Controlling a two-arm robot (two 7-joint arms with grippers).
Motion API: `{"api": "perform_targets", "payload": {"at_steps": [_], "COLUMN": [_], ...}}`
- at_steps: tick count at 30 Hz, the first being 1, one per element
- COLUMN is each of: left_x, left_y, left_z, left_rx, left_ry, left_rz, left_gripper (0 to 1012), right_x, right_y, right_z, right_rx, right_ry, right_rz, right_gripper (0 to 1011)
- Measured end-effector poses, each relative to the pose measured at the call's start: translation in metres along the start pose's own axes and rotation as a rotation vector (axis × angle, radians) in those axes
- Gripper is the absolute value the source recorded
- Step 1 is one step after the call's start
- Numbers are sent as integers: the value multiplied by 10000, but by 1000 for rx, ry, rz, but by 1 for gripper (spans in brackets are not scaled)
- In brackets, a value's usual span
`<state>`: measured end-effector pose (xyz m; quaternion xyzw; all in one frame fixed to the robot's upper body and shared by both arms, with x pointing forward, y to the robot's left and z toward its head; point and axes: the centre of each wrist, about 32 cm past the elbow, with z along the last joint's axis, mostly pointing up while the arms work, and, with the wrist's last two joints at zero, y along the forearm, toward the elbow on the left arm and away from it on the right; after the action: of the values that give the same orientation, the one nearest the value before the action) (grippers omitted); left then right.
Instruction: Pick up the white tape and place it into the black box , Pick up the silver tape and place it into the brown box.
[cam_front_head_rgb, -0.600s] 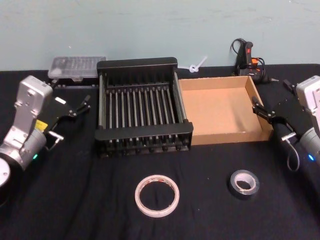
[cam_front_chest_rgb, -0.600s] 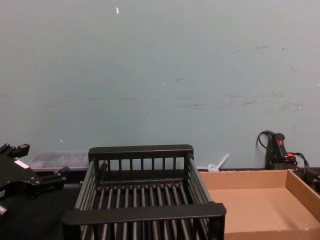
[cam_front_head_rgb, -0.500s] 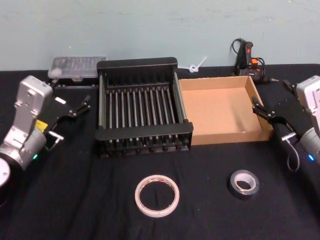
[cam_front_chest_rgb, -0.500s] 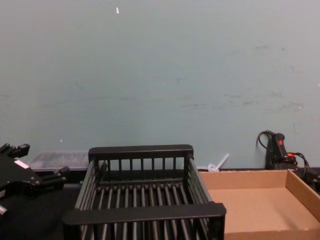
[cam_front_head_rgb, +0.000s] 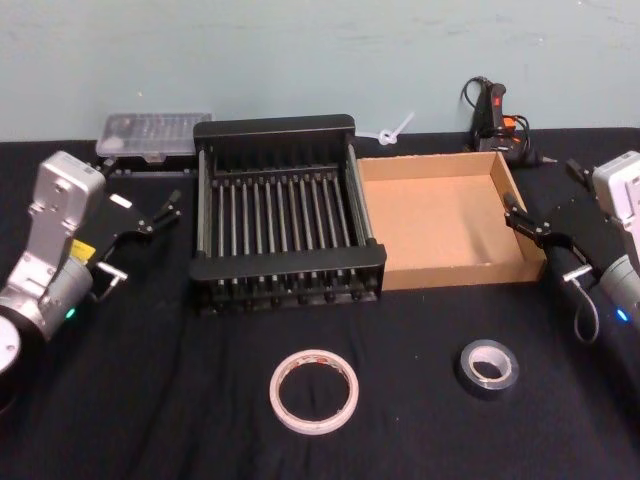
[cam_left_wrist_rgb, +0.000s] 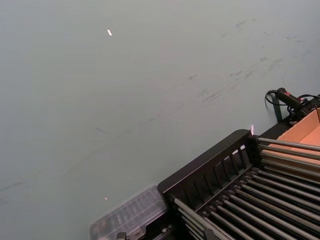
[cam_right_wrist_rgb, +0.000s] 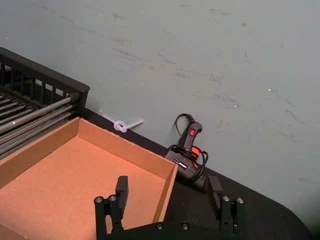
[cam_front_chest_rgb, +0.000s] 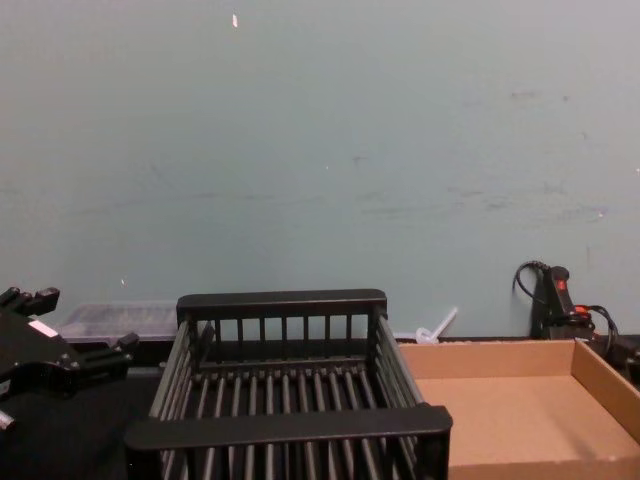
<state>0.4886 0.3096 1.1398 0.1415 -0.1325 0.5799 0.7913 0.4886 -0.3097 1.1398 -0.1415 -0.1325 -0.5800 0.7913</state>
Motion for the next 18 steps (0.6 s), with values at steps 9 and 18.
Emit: {"api": "perform_targets", "payload": {"at_steps": [9, 18], "left_x": [0, 0], "left_y": [0, 0], "left_z": [0, 0], "left_rx": [0, 0], "left_ry": [0, 0], "left_rz": [0, 0], "left_gripper": [1001, 1001], "right_x": [0, 0], "right_y": [0, 0], "right_z": [0, 0], "right_rx": [0, 0], "right_ry": [0, 0], "right_rz": [0, 0], "right_gripper": [1002, 1002]}}
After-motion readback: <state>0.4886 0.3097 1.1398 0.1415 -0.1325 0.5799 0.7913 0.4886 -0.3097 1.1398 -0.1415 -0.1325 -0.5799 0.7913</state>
